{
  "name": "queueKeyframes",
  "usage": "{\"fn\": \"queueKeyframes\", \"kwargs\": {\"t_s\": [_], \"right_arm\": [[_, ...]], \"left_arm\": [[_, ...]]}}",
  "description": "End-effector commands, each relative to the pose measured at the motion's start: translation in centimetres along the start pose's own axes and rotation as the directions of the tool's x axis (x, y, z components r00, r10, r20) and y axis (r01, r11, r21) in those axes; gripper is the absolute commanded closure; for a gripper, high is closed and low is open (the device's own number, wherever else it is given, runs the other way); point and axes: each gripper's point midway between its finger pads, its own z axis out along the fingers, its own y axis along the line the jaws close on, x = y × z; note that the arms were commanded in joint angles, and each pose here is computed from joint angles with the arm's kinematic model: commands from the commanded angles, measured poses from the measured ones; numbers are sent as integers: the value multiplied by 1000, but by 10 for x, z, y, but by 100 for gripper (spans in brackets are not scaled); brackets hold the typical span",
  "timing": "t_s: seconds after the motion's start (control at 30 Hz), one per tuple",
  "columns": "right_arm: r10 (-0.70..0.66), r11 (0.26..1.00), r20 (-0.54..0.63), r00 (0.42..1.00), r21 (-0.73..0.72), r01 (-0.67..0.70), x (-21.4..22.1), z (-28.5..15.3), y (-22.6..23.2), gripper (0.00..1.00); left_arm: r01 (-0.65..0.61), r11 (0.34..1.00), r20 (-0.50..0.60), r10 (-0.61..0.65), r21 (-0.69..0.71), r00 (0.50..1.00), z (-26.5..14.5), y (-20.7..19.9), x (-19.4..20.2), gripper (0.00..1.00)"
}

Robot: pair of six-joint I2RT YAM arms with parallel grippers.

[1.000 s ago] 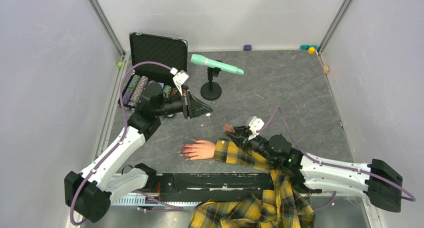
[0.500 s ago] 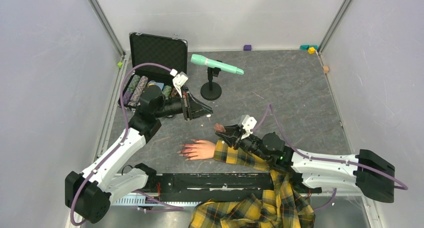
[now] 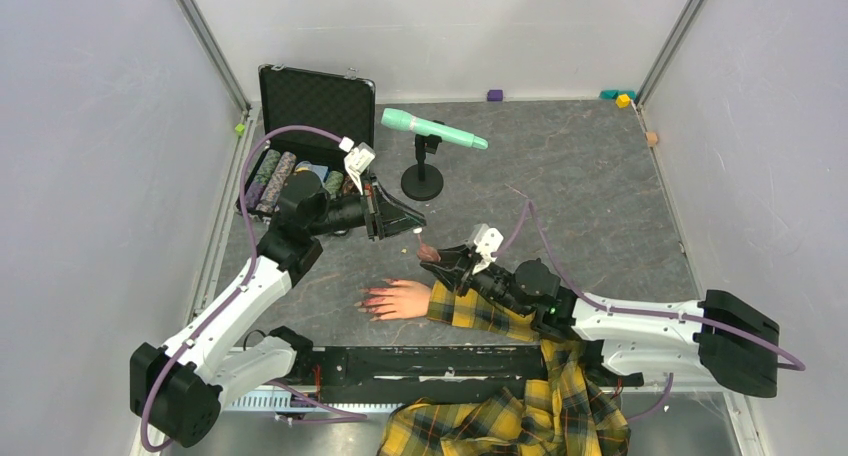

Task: Paint the nails
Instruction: Close the nail polish bottle.

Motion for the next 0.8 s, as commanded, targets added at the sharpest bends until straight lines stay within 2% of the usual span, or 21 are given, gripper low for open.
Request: {"fn": "queueKeyframes", "kwargs": {"t_s": [0.0, 0.77], "right_arm": [[25, 1000, 100, 995, -22, -22, -36, 10, 8, 100], [24, 1000, 92, 995, 13, -25, -35, 14, 2, 100]], "left_arm": [[-22, 999, 20, 21, 47, 1000, -2, -14, -6, 98], [-14, 999, 14, 13, 47, 1000, -1, -12, -5, 98]]}}
